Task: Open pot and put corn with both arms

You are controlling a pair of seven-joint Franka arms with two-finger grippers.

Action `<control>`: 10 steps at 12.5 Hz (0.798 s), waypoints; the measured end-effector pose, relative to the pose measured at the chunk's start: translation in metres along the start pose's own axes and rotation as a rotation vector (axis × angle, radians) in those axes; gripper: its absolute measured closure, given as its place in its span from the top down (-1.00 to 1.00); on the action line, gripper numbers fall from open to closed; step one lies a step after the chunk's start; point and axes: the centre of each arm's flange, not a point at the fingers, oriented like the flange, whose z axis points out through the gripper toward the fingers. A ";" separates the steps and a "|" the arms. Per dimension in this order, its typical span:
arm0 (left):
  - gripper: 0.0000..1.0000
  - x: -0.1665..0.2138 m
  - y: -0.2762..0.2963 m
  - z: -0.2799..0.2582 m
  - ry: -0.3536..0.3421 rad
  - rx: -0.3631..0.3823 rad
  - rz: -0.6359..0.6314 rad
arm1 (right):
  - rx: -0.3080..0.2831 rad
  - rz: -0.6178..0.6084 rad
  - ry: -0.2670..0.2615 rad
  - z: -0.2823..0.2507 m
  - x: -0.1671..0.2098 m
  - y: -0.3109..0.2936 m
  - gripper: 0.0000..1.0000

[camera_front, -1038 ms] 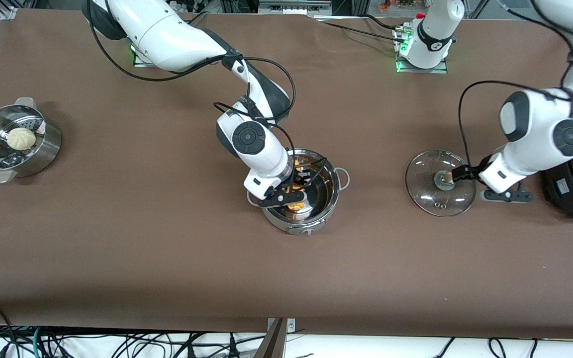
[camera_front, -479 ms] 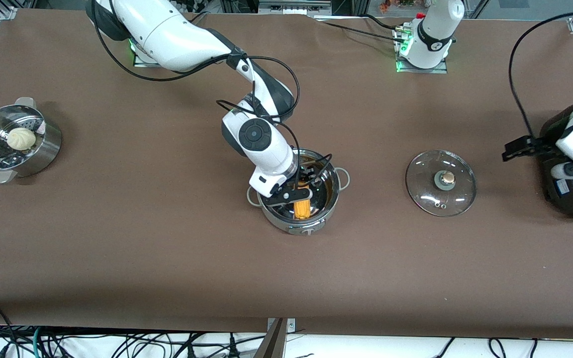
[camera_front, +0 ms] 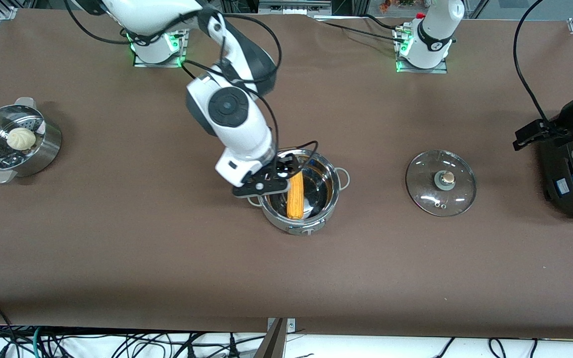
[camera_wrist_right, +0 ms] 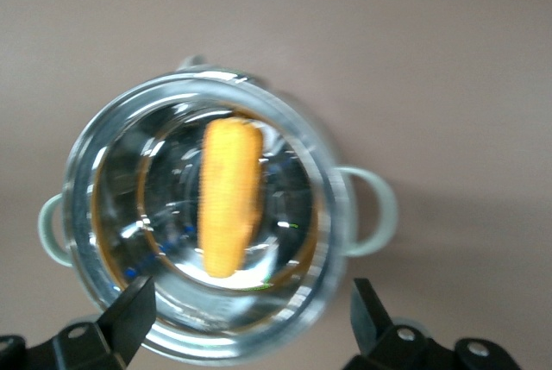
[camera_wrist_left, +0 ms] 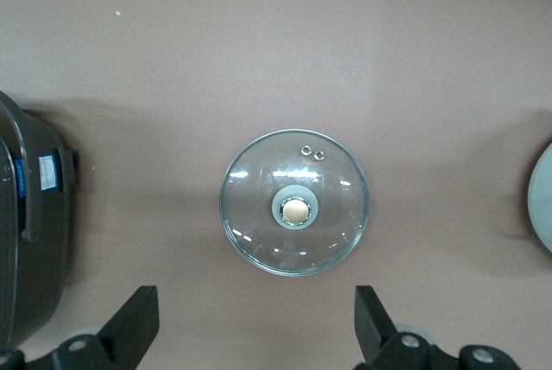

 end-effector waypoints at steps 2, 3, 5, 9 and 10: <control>1.00 0.000 0.001 -0.004 0.005 0.000 0.001 | -0.041 0.037 -0.027 -0.034 0.010 0.042 1.00; 1.00 0.001 0.002 -0.004 0.005 0.000 0.002 | -0.059 0.063 -0.046 -0.047 0.016 0.069 1.00; 1.00 0.001 0.005 -0.003 0.004 0.000 0.001 | -0.089 0.133 -0.073 -0.069 0.031 0.129 1.00; 1.00 0.000 0.028 -0.005 0.008 -0.002 0.038 | -0.115 0.200 -0.093 -0.110 0.049 0.243 1.00; 1.00 0.000 0.036 -0.006 0.009 -0.002 0.051 | -0.118 0.200 -0.100 -0.123 0.048 0.272 1.00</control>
